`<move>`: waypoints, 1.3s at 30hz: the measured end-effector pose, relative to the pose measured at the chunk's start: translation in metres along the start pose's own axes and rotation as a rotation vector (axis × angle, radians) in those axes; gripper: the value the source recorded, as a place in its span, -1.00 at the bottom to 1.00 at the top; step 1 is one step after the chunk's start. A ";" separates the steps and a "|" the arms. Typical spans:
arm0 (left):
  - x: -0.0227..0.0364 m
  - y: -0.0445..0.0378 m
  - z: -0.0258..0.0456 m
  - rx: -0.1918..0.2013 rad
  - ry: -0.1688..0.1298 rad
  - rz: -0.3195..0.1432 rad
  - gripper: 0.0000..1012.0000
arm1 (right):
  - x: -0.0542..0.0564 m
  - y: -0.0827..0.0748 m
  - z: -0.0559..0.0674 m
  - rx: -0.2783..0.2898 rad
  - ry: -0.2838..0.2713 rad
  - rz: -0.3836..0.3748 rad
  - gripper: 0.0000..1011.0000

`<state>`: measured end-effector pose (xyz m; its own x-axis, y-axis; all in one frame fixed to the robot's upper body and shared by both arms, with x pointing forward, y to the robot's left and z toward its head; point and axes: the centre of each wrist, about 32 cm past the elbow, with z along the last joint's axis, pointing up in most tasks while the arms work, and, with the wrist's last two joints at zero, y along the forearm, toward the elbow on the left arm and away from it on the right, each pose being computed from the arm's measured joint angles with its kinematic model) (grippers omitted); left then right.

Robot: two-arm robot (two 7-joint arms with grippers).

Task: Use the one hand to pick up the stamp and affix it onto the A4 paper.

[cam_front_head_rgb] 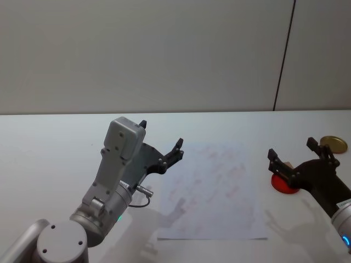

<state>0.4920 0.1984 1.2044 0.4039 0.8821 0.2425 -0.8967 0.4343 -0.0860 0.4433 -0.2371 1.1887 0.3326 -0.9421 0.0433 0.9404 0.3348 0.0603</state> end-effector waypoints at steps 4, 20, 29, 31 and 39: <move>0.0000 0.0000 0.0000 0.000 0.000 0.000 0.96 | 0.000 0.000 0.000 0.000 0.000 0.000 0.98; 0.0000 0.0000 0.0000 0.000 0.000 0.000 0.96 | 0.000 0.000 0.000 0.000 0.000 0.000 0.98; 0.0000 0.0000 0.0000 0.000 0.000 0.000 0.96 | 0.006 0.007 -0.001 -0.009 -0.013 -0.018 0.98; 0.0000 0.0000 0.0000 0.000 0.000 0.000 0.96 | 0.008 0.008 -0.001 -0.016 -0.017 -0.024 0.98; 0.0000 0.0000 0.0000 0.000 0.000 0.000 0.96 | 0.016 0.015 -0.004 -0.061 -0.037 -0.053 0.98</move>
<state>0.4920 0.1984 1.2044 0.4039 0.8821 0.2425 -0.8967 0.4342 -0.0860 0.4631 -0.2472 1.1859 0.2801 -0.9567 0.0790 0.9596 0.2812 0.0030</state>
